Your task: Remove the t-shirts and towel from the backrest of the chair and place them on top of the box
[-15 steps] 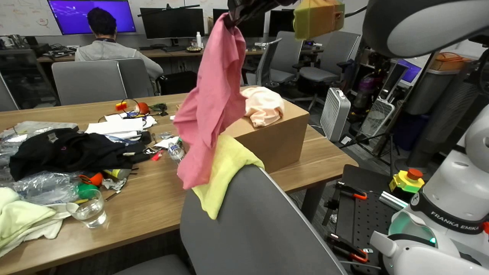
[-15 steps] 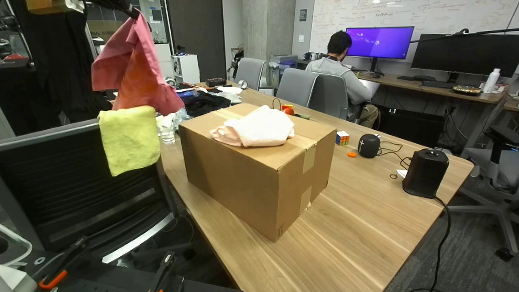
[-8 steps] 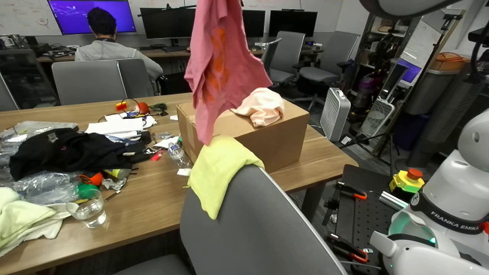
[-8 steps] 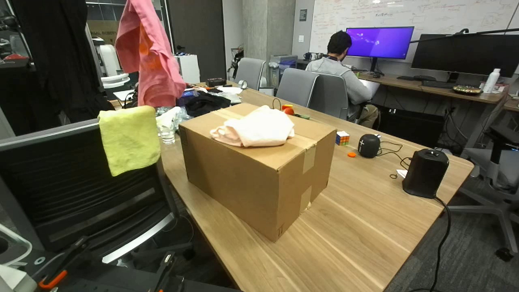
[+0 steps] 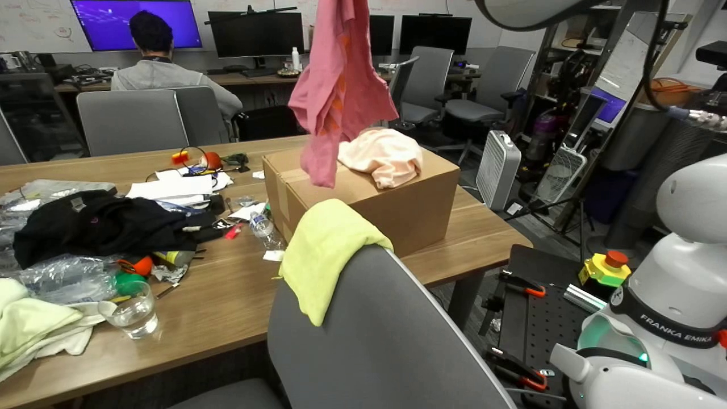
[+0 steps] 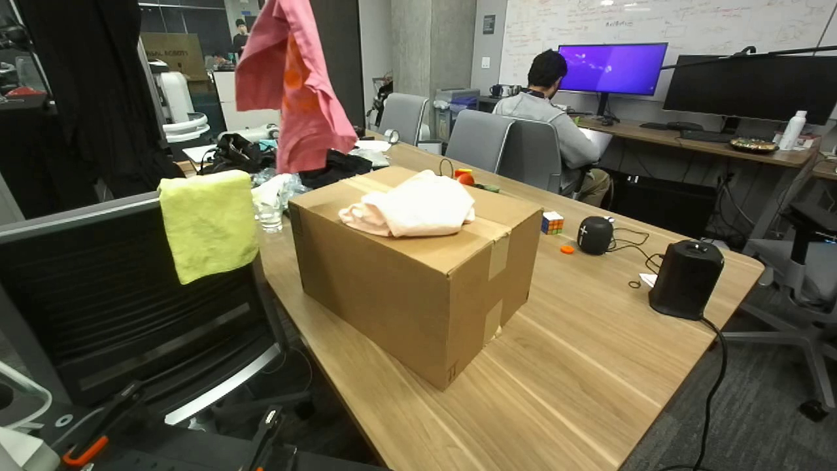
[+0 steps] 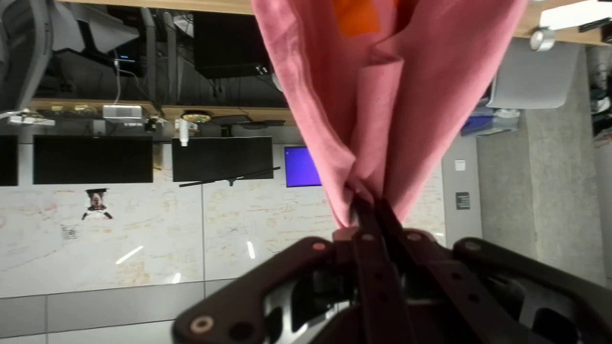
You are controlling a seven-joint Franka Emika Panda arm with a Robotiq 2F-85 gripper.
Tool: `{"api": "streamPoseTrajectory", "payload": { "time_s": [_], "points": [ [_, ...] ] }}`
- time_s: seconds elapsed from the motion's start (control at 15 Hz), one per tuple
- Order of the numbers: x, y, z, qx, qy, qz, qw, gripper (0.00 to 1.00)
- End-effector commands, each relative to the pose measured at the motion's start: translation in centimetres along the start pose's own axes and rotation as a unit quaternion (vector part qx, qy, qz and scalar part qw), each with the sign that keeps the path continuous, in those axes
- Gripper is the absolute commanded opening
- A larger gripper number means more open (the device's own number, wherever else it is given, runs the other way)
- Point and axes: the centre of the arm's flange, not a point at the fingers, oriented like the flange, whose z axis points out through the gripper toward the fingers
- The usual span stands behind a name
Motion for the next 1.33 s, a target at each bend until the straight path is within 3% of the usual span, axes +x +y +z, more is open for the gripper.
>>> {"api": "streamPoseTrajectory", "payload": {
  "time_s": [0.0, 0.13, 0.2, 0.27, 0.6, 0.87, 1.27],
  "points": [
    [1.6, 1.5, 3.3, -0.055, 0.02, 0.01, 0.9982, 0.02],
    [2.1, 3.3, 4.4, -0.079, 0.013, 0.003, 0.9968, 0.02],
    [2.5, 4.5, 4.4, -0.09, 0.001, -0.003, 0.996, 0.29],
    [2.4, 5.0, 5.0, -0.099, -0.004, -0.005, 0.9951, 0.3],
    [1.8, 6.5, 5.5, -0.123, -0.039, -0.032, 0.9911, 0.66],
    [-1.0, 6.7, 5.6, -0.154, -0.137, -0.098, 0.9736, 0.97],
    [-4.5, 4.9, 3.6, -0.119, -0.265, -0.19, 0.938, 1.0]
  ]
}}
